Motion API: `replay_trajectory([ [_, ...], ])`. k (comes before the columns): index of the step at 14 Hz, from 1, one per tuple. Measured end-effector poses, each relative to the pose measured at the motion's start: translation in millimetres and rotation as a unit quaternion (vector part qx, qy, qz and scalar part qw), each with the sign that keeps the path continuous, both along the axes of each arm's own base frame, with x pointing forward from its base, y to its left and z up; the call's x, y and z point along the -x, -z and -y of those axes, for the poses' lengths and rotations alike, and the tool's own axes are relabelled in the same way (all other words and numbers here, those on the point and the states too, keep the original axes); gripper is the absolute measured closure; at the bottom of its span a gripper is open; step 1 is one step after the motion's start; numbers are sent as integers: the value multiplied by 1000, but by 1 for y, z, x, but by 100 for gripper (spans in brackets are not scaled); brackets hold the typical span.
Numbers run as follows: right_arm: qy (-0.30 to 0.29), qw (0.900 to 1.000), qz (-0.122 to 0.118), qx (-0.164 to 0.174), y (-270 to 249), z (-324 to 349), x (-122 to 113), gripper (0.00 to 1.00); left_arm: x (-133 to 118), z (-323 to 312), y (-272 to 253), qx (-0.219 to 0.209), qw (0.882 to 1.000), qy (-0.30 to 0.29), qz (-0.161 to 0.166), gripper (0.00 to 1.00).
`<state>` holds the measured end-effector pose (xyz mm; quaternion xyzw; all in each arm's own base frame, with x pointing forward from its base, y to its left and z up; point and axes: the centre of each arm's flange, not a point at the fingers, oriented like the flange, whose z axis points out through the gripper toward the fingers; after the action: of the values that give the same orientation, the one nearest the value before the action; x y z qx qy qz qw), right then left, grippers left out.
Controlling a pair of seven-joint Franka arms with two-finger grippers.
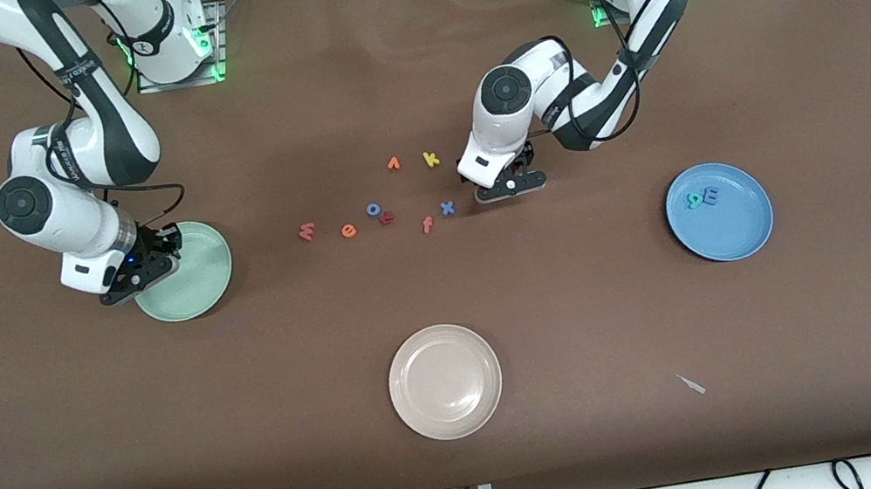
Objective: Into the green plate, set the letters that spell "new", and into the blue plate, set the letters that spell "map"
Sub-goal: 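Place the u on the green plate while the left gripper reaches the o, then move the o to the blue plate while the right gripper grasps the w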
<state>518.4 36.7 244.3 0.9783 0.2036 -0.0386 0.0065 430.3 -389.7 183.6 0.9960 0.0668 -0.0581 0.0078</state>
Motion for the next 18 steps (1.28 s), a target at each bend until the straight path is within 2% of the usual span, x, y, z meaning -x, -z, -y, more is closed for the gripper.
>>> replay_trajectory([
  [1, 0, 1000, 6, 0, 7, 1, 6, 73, -1, 1, 1, 1, 1000, 0, -1, 29],
  [2, 1, 1000, 11, 0, 15, 3, 13, 73, -1, 2, 3, 1, 1000, 1, -1, 29],
  [3, 2, 1000, 14, 0, 24, 4, 22, 73, -1, 2, 5, -1, 1000, 5, 1, 37],
  [5, 4, 1000, 17, 2, 37, 8, 34, 72, -2, 3, 9, -6, 1000, 5, 7, 41],
  [6, 4, 1000, 17, 2, 38, 8, 35, 67, -4, 4, 11, -7, 1000, 3, 11, 41],
  [8, 4, 1000, 20, 2, 37, 8, 33, 46, -7, 5, 14, -7, 1000, -1, 14, 45],
  [9, 3, 1000, 22, 1, 36, 8, 32, 40, -8, 7, 12, -5, 1000, -2, 15, 54],
  [10, 3, 1000, 25, 1, 35, 7, 31, 40, -9, 8, 11, -4, 1000, -3, 16, 66],
  [11, 2, 1000, 29, 1, 33, 6, 29, 39, -9, 8, 11, -4, 1000, -3, 17, 73],
  [15, 15, 999, 43, -4, 23, -36, 21, 39, -10, 7, 11, -7, 1000, -3, 16, 72],
  [18, 48, 998, 43, -6, 14, -91, 22, 39, -27, -15, 9, -53, 999, 10, -9, 72],
])
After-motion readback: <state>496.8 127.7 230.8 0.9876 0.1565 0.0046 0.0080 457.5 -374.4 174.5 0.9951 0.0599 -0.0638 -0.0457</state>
